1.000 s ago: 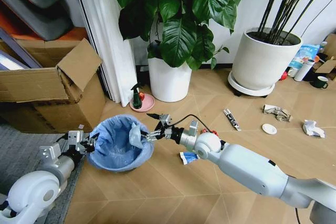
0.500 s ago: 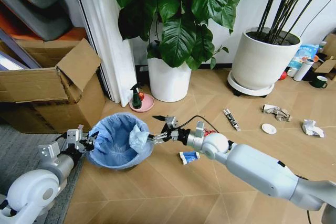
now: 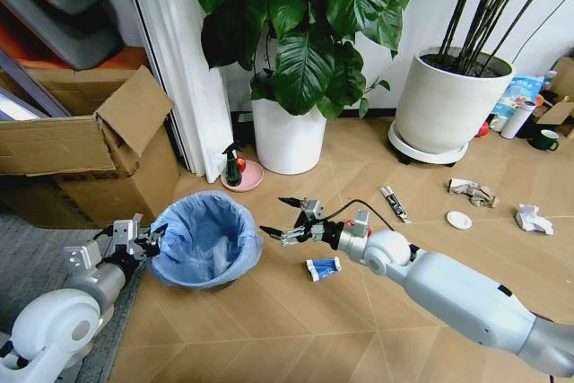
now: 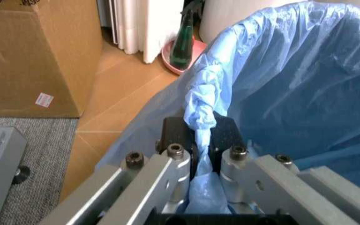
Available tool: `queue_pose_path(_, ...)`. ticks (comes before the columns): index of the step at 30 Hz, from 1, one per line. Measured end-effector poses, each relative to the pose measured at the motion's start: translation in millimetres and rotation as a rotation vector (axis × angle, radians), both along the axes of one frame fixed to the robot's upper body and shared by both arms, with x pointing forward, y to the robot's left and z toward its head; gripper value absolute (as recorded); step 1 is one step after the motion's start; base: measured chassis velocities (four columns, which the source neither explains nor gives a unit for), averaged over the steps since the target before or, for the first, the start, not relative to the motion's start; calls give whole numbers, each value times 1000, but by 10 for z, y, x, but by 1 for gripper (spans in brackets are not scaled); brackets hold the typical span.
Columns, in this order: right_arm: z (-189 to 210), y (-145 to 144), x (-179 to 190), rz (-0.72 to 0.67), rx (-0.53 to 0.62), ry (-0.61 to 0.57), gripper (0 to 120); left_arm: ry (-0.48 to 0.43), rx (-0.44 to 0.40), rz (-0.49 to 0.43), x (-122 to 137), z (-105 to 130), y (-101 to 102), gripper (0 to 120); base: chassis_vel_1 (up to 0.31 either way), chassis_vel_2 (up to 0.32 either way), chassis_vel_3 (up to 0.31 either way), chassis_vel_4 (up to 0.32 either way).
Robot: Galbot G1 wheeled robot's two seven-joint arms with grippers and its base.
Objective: Pick up the trash bin and place the garbage on the floor into it.
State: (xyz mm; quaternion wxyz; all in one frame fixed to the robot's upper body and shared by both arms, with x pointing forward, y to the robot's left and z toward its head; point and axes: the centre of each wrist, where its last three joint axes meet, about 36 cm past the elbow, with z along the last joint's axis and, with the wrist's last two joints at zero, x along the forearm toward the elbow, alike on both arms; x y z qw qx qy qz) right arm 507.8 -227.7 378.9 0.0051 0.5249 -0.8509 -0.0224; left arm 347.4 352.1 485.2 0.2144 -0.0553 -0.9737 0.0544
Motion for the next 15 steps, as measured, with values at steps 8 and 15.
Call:
queue_pose_path(8, -599, -488, -513, -344, -64, 145, 100, 11, -12, 18, -39, -86, -5, 1, 0, 0, 0, 0)
queue_pose_path(15, -1072, -812, -896, -564, -187, 212, 100, 10, -13, 22, -46, -93, 10, 1, 0, 0, 0, 0)
